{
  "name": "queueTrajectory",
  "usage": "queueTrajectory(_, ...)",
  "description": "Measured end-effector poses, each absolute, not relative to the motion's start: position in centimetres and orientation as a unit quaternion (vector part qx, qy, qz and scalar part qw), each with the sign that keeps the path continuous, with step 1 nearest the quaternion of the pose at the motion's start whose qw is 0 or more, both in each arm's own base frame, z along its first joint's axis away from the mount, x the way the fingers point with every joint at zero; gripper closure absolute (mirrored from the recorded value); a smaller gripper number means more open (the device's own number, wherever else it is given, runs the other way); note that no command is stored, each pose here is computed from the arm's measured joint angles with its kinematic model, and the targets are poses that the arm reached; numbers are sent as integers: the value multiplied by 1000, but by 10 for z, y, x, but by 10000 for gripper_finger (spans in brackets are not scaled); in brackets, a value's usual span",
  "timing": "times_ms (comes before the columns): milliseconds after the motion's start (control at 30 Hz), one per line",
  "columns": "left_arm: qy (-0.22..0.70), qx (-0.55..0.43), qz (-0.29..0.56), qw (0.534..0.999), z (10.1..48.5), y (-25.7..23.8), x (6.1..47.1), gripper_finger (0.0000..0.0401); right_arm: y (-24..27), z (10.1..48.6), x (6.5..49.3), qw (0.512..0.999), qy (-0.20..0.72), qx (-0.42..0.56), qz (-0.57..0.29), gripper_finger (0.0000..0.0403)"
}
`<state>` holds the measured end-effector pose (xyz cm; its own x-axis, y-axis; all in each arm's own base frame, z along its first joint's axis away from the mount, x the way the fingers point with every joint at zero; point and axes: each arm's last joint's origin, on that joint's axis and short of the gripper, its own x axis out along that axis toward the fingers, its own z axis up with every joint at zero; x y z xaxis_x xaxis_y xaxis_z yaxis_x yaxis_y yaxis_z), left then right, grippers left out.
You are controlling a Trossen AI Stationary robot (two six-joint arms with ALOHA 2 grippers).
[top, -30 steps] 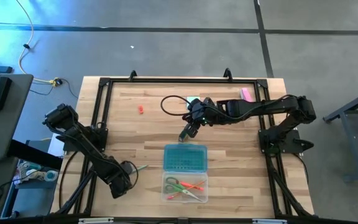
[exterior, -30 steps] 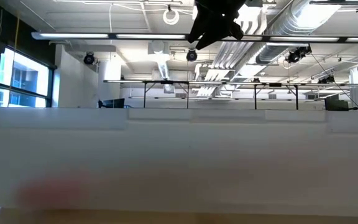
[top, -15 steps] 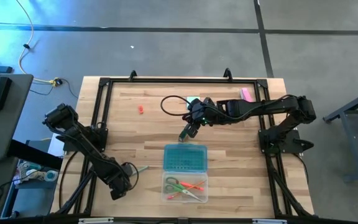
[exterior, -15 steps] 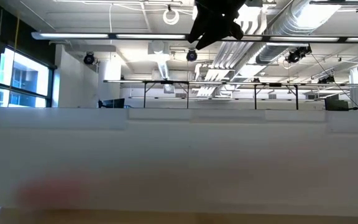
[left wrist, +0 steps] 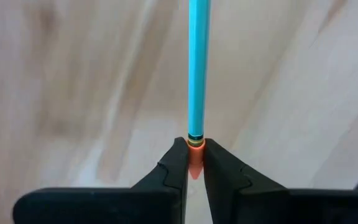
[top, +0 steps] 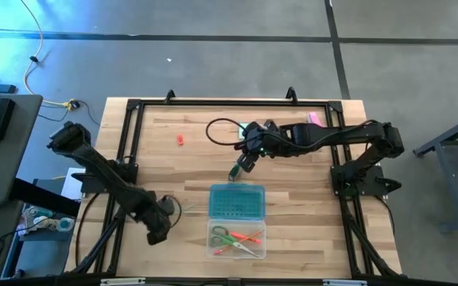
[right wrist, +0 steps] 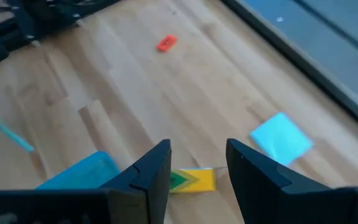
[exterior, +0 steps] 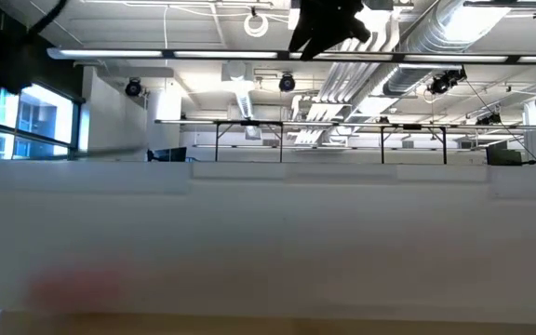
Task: Pack school essentials
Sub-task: Put the blue pencil into the supply box
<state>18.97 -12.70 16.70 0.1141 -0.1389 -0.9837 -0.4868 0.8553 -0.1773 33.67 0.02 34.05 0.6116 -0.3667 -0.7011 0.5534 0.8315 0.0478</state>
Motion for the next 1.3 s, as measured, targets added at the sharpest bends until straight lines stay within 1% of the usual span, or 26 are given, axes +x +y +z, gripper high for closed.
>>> queueTrajectory(100,614,-242,114,743,180,-112,197,373,-1,361,332,887,349,125,-275,259)
queueTrajectory(267,532,-254,67,805,202,-90,214,372,-3,387,323,881,332,132,-310,259)
queueTrajectory(400,466,-251,28,848,214,-78,229,372,-4,399,316,872,323,145,-338,259)
queueTrajectory(567,415,-252,-6,875,226,-68,243,371,-5,404,312,867,320,145,-355,259)
queueTrajectory(800,373,-224,-17,900,252,-59,261,371,-6,404,312,865,317,152,-359,259)
queueTrajectory(933,370,-221,-17,902,254,-59,271,371,-6,404,311,862,317,157,-362,259)
queueTrajectory(1067,375,-209,-40,902,249,-67,288,371,-9,403,309,852,315,178,-379,259)
queueTrajectory(1200,396,-158,-71,902,241,-80,306,371,-17,400,305,836,326,181,-403,259)
queueTrajectory(1300,426,-119,-82,893,231,-87,316,371,-24,398,302,823,335,182,-421,259)
